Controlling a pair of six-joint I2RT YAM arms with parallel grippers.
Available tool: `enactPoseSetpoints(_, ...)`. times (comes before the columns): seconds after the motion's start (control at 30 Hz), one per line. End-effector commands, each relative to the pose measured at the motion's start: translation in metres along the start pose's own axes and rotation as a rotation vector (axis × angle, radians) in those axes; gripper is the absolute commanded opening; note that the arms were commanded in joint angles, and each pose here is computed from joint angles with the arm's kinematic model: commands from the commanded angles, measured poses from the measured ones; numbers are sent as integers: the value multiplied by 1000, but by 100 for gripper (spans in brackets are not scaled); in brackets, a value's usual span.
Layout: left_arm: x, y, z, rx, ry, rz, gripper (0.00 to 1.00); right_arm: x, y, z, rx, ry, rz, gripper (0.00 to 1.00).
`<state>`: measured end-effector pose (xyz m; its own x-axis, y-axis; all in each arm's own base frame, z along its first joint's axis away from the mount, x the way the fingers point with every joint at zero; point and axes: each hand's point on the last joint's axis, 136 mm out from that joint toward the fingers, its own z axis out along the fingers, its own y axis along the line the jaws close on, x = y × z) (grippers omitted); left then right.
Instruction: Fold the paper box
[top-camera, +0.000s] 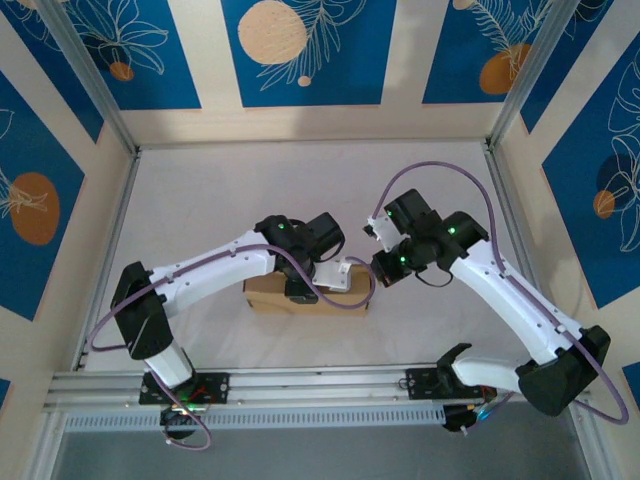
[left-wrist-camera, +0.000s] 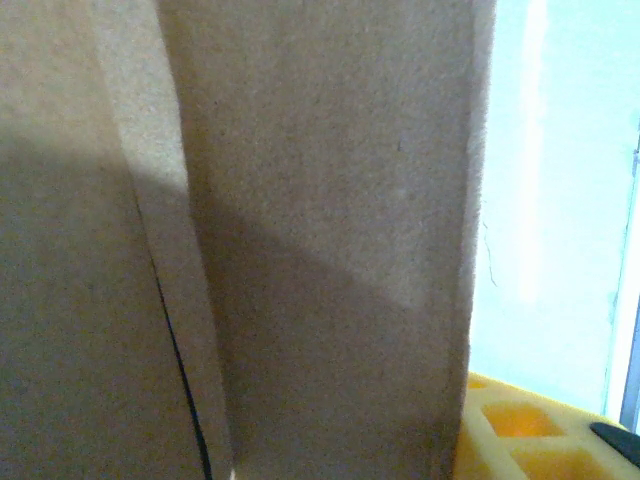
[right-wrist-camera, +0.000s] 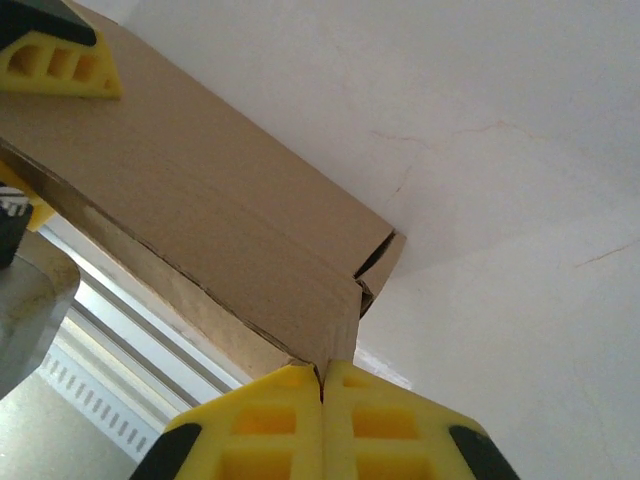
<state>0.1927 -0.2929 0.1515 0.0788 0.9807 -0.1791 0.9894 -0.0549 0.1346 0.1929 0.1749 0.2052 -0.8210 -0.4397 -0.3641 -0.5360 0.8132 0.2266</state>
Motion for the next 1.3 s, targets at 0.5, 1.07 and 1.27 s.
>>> enactPoseSetpoints(0.5,-13,16,-2,-55,-61,-78,34,-21,-2,4,-47,10,533,0)
enactPoseSetpoints(1.07,-21,51,-9,-180,-118,-172,53,-10,-49,2,205,-253,523,0)
enactPoseSetpoints(1.27,-39,73,-70,-285,-314,-255,77,-12,-63,0,236,-259,508,0)
